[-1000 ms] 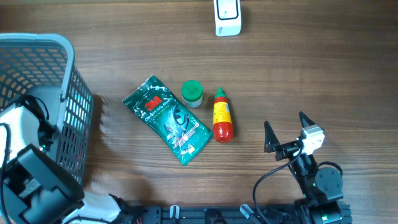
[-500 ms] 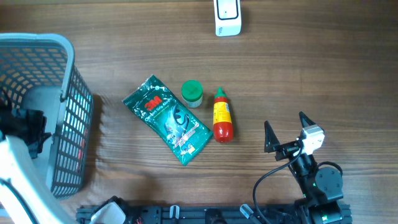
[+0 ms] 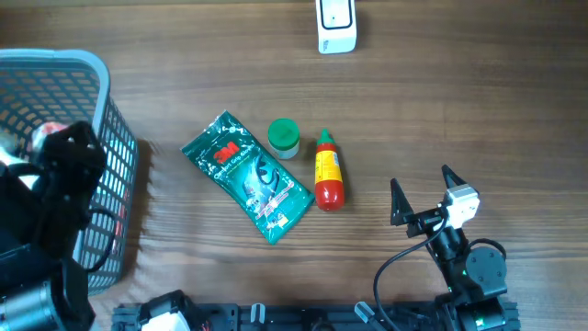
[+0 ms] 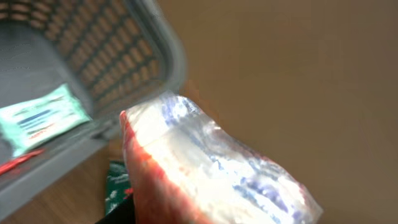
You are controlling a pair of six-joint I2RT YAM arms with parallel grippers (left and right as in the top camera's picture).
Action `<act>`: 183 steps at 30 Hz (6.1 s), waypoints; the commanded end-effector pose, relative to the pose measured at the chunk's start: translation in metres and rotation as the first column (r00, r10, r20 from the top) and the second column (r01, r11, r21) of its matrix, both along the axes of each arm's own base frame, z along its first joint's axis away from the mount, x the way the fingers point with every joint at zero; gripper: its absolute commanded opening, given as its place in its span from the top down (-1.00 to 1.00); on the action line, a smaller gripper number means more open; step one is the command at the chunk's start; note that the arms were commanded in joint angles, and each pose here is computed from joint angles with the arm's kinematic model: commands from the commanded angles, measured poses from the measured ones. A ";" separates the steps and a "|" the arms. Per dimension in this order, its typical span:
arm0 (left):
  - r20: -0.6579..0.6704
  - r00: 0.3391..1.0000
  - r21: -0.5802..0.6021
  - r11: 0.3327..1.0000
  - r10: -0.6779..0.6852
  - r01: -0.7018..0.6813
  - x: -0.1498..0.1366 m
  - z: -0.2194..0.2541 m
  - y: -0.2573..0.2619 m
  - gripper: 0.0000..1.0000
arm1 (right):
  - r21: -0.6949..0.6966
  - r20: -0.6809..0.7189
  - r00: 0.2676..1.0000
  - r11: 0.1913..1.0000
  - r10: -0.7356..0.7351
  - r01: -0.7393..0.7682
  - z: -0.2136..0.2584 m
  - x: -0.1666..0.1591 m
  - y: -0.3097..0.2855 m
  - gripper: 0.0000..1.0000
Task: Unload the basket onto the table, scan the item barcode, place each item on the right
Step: 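Carry the tissue pack with the left gripper toward the jar and bottle, then reach the left gripper into the basket and grasp the light-green wipes packet, then carry the wipes packet with the left gripper and lay it right of the bottle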
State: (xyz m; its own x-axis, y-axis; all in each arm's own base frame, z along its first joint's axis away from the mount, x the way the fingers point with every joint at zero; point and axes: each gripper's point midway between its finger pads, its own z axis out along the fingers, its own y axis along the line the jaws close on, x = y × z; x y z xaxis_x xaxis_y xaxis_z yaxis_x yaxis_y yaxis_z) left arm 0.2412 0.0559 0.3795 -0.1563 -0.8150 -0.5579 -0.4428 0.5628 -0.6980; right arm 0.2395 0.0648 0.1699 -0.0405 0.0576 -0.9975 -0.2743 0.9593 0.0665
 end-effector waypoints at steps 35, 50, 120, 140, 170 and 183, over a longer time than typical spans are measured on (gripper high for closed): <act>-0.854 0.209 -0.118 0.569 -0.476 0.814 0.044 -0.330 -0.290 0.11 | -0.010 0.008 1.000 1.000 0.004 -0.004 0.001 0.000 0.001 -0.99; -0.890 0.240 -0.031 0.578 -0.387 0.816 0.046 -0.255 -0.270 -1.00 | -0.009 0.008 1.000 1.000 0.004 -0.004 0.001 0.000 0.001 -0.99; -0.578 0.815 -0.109 0.988 0.028 -0.112 0.041 -0.205 0.125 0.92 | -0.009 0.008 1.000 1.000 0.004 -0.004 0.001 0.000 0.001 -1.00; -0.038 0.929 0.078 0.926 -0.369 0.370 0.012 -0.036 -0.036 0.92 | -0.009 0.008 1.000 1.000 0.004 -0.004 0.001 0.000 0.001 -0.99; -0.661 0.253 -0.114 0.428 -0.706 0.896 0.074 -0.285 -0.267 0.92 | -0.009 0.008 1.000 1.000 0.004 -0.004 0.001 0.000 0.001 -0.99; -0.373 0.363 0.070 0.364 -0.854 0.929 0.113 -0.239 -0.358 0.92 | -0.009 0.008 1.000 1.000 0.004 -0.004 0.001 0.000 0.001 -1.00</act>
